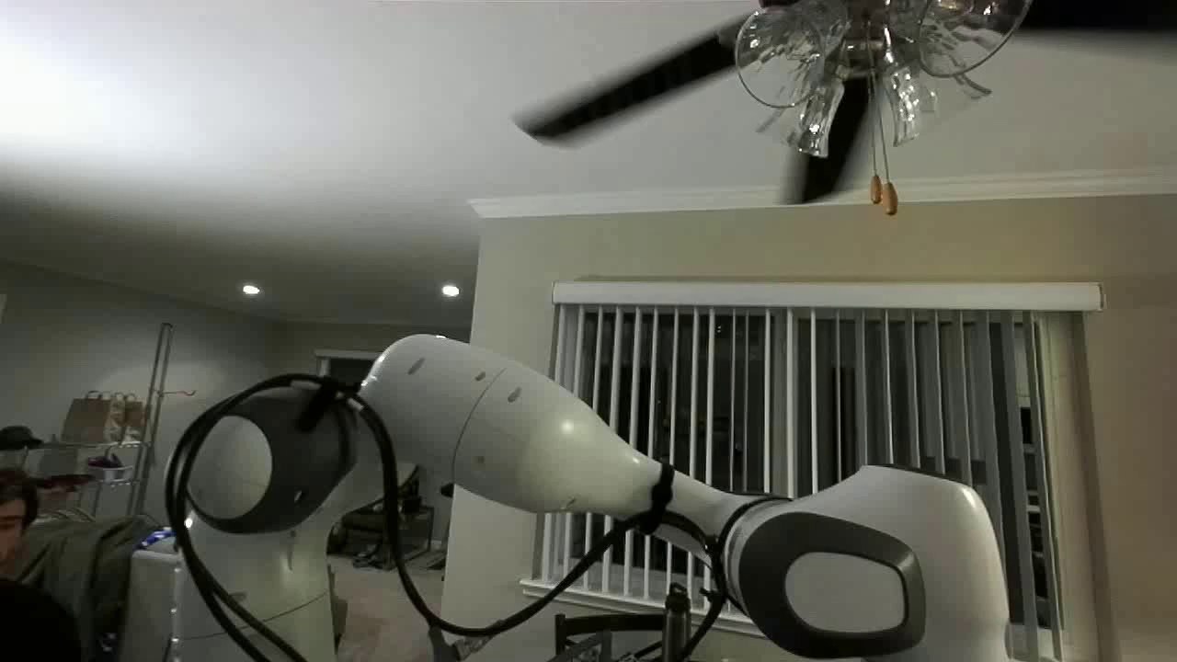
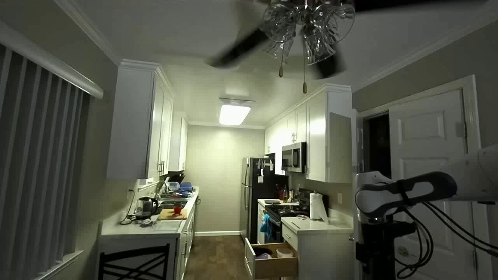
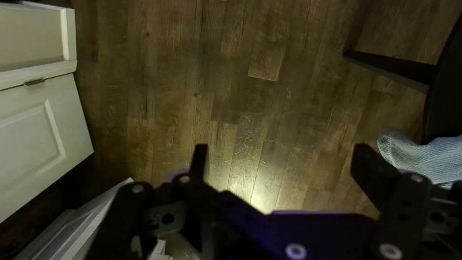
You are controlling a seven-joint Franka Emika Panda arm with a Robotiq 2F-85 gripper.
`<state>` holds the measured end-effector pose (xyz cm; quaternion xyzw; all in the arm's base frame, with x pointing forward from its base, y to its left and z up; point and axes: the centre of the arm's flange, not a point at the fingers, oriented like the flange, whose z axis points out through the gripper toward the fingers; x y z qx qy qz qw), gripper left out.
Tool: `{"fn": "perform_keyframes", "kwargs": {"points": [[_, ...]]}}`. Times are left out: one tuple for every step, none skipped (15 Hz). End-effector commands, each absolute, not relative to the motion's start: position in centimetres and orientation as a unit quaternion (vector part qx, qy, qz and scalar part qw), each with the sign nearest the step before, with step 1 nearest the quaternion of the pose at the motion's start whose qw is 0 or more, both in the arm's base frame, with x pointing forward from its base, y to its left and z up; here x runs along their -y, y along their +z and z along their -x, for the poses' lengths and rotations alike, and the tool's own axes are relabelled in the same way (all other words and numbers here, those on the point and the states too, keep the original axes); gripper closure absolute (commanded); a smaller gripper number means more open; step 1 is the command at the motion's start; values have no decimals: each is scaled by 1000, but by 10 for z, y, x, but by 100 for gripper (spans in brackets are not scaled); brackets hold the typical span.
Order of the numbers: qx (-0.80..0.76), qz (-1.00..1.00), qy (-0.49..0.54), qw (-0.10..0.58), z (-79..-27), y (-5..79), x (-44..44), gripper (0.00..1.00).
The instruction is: Turn on the lights on the chandelier.
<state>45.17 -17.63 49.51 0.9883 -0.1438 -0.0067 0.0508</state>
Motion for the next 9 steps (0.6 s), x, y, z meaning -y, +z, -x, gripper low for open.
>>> {"fn": "perform_keyframes", "kwargs": {"points": [[144, -988, -7, 51, -452, 495, 176, 0], [144, -988, -7, 51, -452, 495, 176, 0], [144, -988, -7, 51, -452, 495, 176, 0], [144, -988, -7, 51, -452, 495, 176, 0], [144, -988, -7, 51, -452, 495, 176, 0], [144, -988, -7, 51, -452, 495, 176, 0], [144, -988, -7, 51, -452, 495, 176, 0], [135, -989, 5, 62, -454, 506, 169, 0], [126, -989, 18, 71, -458, 517, 159, 0]]}}
